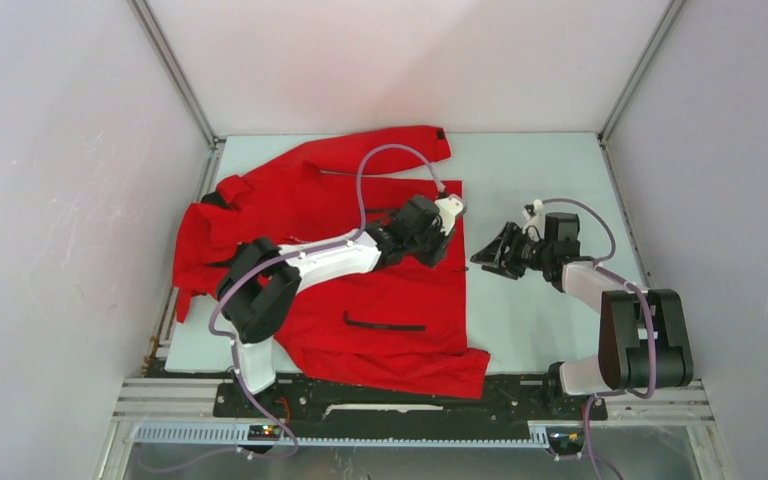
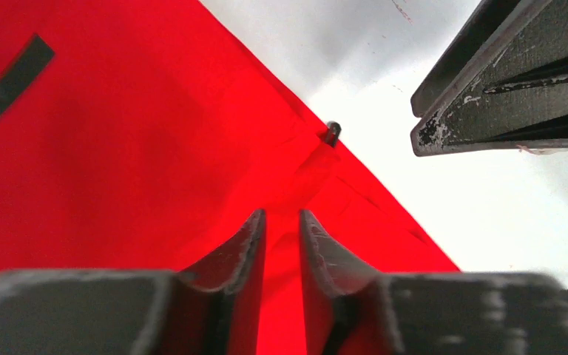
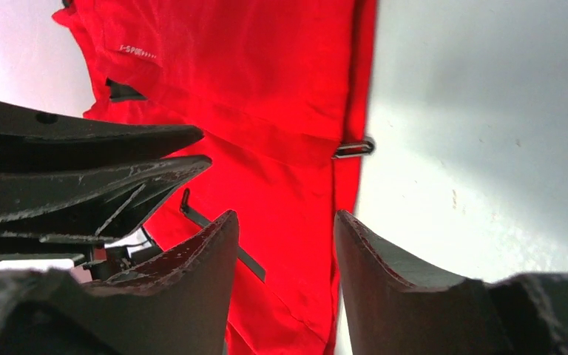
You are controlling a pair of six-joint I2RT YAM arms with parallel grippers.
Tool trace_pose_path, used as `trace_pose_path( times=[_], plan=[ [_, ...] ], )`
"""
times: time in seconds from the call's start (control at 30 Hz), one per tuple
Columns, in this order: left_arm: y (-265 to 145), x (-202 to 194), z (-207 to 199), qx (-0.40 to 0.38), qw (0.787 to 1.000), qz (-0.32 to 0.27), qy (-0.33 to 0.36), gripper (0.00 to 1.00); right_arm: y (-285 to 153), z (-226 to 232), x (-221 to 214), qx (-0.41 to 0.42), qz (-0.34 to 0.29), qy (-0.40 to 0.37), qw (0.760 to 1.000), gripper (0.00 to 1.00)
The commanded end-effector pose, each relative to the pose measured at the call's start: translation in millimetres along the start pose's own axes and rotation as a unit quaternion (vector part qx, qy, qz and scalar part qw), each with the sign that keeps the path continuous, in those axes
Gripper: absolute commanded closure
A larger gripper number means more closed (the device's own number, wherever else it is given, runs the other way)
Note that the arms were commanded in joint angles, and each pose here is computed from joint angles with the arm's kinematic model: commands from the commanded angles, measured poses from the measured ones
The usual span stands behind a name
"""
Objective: Zip up the jacket
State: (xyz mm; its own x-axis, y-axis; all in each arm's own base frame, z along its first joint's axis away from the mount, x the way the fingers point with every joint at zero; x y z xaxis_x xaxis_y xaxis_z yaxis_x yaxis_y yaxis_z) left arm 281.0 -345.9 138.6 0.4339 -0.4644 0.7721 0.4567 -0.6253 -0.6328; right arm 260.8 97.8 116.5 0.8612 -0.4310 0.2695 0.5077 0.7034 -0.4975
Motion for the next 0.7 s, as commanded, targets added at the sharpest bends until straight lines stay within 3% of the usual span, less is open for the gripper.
trace_pose_path(
  times=[0.0, 0.07, 0.13, 0.33, 0.67],
  plan=[
    [-6, 20, -3, -0.03, 0.999, -0.004, 0.02, 0.51, 0, -13, -5, -0.034, -0.002, 0.031, 0.999, 0.47],
    [2, 15, -6, -0.039, 0.999, 0.013, 0.031, 0.28, 0, -15, -4, -0.028, -0.002, 0.034, 0.999, 0.47],
    [9, 8, -7, -0.049, 0.998, 0.019, 0.044, 0.21, -1, -16, -2, -0.006, 0.0, 0.042, 0.999, 0.48],
    [24, -4, 0, 0.015, 0.99, 0.039, 0.133, 0.21, -2, -20, -2, 0.024, 0.007, 0.055, 0.998, 0.51],
    [48, -1, 2, 0.055, 0.986, 0.051, 0.15, 0.41, -6, -24, -4, 0.031, 0.002, 0.063, 0.998, 0.53]
  ],
)
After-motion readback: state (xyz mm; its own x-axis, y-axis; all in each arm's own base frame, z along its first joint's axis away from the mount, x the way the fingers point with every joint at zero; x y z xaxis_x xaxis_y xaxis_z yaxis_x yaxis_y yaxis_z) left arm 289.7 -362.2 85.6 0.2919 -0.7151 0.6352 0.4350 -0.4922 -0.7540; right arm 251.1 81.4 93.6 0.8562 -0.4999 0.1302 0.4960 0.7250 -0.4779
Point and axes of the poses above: each gripper's point midway between its finger pads, its own y axis out along the fingers, its own z axis along the line the jaws close on, x = y × z, the point moved 7 cm from there along -y, back along the fingers, and after that the axes turned 4 degrees about y, right-handed, at the moved point
